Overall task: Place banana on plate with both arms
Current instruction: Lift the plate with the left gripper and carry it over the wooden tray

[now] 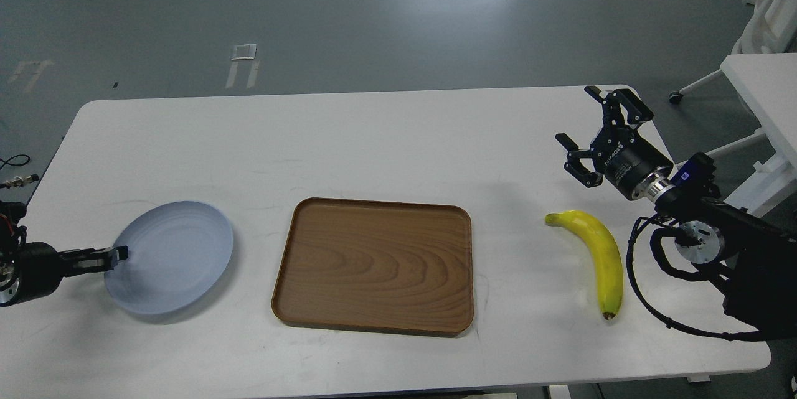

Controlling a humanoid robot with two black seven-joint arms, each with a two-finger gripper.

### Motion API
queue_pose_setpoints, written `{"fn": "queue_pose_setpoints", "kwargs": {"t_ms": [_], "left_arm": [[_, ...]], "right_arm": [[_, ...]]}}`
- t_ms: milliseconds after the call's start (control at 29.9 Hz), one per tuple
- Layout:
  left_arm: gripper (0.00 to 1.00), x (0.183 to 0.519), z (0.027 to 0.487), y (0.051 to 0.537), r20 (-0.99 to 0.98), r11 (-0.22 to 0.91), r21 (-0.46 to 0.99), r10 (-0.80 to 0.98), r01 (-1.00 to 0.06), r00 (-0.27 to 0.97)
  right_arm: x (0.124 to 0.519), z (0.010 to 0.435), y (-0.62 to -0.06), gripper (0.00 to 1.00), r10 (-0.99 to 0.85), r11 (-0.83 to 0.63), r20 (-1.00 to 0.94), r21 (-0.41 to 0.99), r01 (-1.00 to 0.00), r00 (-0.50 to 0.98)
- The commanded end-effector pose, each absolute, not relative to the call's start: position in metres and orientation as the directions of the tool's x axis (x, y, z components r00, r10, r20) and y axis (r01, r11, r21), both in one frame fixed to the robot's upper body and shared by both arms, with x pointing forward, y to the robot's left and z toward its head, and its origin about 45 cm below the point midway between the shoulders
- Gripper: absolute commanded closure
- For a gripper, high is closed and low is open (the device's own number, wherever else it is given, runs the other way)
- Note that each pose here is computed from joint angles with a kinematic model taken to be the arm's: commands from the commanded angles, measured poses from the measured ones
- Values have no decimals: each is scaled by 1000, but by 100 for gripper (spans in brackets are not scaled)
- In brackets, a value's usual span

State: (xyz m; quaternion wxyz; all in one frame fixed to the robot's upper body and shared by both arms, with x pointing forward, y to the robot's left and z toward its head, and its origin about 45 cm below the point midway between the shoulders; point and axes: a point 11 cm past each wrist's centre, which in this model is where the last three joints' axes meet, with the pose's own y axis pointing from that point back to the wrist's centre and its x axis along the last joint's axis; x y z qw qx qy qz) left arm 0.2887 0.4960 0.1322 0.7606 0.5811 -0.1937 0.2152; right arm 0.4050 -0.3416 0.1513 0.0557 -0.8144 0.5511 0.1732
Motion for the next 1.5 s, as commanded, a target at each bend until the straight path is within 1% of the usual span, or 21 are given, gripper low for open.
{"fn": "queue_pose_setpoints", "kwargs": {"t_ms": [0, 134, 201, 334, 401, 468, 535, 602, 669, 702, 736, 769, 869, 1070, 1237, 1337, 1471], "left_arm": [[100, 294, 138, 496, 556, 233, 792, 104, -564, 824], [100, 298, 143, 494, 560, 242, 786, 111, -569, 821], [100, 313, 159, 486, 570, 268, 766, 138, -584, 810], [100, 328, 185, 476, 550, 311, 759, 165, -573, 819], [100, 346, 208, 455, 565, 366, 734, 141, -573, 813], [100, 355, 220, 432, 582, 422, 707, 110, -568, 806], [100, 359, 227, 416, 595, 457, 692, 76, -559, 800], [100, 365, 242, 378, 621, 537, 660, 2, -525, 784], [100, 366, 247, 355, 633, 574, 656, -64, -491, 771], [100, 369, 244, 337, 633, 587, 669, -126, -457, 764], [100, 369, 244, 337, 633, 587, 669, -127, -456, 764], [100, 373, 238, 315, 631, 596, 687, -207, -415, 747], [100, 378, 227, 273, 634, 618, 704, -323, -351, 702], [100, 385, 205, 222, 618, 651, 705, -368, -282, 695], [100, 388, 189, 201, 589, 636, 733, -414, -241, 694], [100, 390, 177, 196, 566, 616, 753, -429, -231, 704], [100, 392, 172, 188, 564, 618, 752, -424, -229, 709]], "right_arm": [[405, 151, -341, 0, -878, -387, -344, 100, -917, 333], [405, 151, -341, 0, -878, -387, -344, 100, -917, 333], [405, 151, -342, 0, -879, -386, -343, 101, -917, 332], [405, 152, -343, 0, -879, -385, -342, 101, -917, 331], [405, 152, -343, 0, -879, -385, -342, 101, -917, 331], [405, 152, -343, 0, -879, -385, -342, 101, -917, 331], [405, 152, -343, 0, -880, -384, -341, 101, -918, 330], [405, 152, -343, 0, -880, -384, -341, 101, -918, 330], [405, 151, -344, 0, -881, -382, -340, 102, -918, 329], [405, 151, -344, 0, -881, -382, -340, 102, -918, 329], [405, 151, -344, 0, -881, -382, -340, 102, -918, 329], [405, 151, -344, 0, -881, -382, -340, 102, -918, 329], [405, 150, -343, 0, -881, -384, -339, 105, -917, 330], [404, 149, -344, 0, -882, -384, -337, 109, -917, 329], [404, 149, -344, 0, -882, -384, -337, 109, -917, 329], [404, 149, -344, 0, -882, -384, -338, 108, -917, 329], [403, 149, -344, 0, -882, -383, -338, 109, -917, 328]]}}
